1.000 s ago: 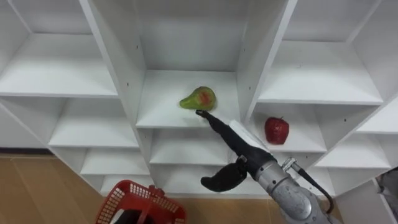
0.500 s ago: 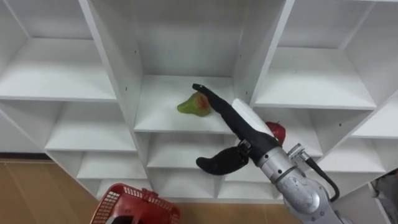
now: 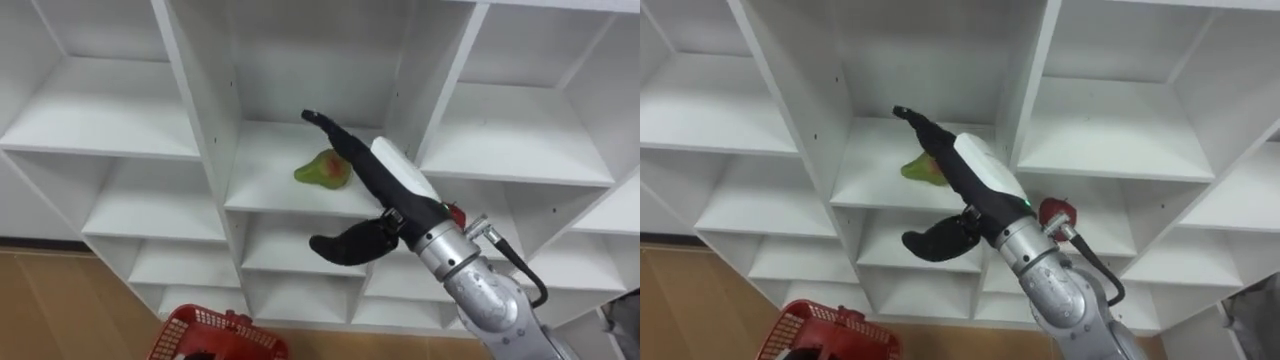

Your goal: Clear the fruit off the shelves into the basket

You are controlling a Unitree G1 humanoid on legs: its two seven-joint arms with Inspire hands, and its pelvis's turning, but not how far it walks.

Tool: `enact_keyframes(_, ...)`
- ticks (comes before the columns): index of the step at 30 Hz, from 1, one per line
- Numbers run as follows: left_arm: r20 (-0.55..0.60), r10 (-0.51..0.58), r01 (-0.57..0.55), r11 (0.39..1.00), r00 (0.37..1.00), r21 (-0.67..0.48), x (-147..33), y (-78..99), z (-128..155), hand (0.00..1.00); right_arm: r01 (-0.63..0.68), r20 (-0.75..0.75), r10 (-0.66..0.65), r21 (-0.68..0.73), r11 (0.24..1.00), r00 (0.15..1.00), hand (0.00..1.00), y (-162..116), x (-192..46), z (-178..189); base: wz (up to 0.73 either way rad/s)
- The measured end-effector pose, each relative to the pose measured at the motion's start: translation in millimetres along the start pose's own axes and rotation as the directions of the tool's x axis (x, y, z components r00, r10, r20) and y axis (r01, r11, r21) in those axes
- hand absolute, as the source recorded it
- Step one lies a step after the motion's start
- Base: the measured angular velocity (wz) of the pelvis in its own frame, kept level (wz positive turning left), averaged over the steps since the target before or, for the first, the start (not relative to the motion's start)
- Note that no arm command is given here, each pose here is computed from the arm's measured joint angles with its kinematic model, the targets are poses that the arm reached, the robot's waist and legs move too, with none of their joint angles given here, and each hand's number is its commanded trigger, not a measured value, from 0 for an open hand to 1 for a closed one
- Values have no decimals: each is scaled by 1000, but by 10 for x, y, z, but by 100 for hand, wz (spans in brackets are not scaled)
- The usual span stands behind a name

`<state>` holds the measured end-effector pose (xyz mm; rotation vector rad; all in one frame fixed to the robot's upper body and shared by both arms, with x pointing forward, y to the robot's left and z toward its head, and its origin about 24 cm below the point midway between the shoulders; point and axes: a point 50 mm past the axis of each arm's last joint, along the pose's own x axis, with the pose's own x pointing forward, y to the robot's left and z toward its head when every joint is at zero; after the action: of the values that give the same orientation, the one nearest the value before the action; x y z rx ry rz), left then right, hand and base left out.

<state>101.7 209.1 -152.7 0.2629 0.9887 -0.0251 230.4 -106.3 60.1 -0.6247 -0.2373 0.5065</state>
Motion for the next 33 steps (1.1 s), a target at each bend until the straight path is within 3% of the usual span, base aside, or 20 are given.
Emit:
enact_keyframes(14,-48,74,-75,997,996,-21,-51,132,-127,100,48,44,-46,-58,997,998,0,-193,142,74,9)
enact_keyframes(20,-34,109,-110,993,993,-38,-95,231,-144,100,119,-75,-124,-69,991,989,0,-420,180,-229,16)
enact_keyframes(33,-62,111,-108,993,992,43,-106,326,-165,100,213,-110,-215,-34,977,970,0,-787,440,-349,7)
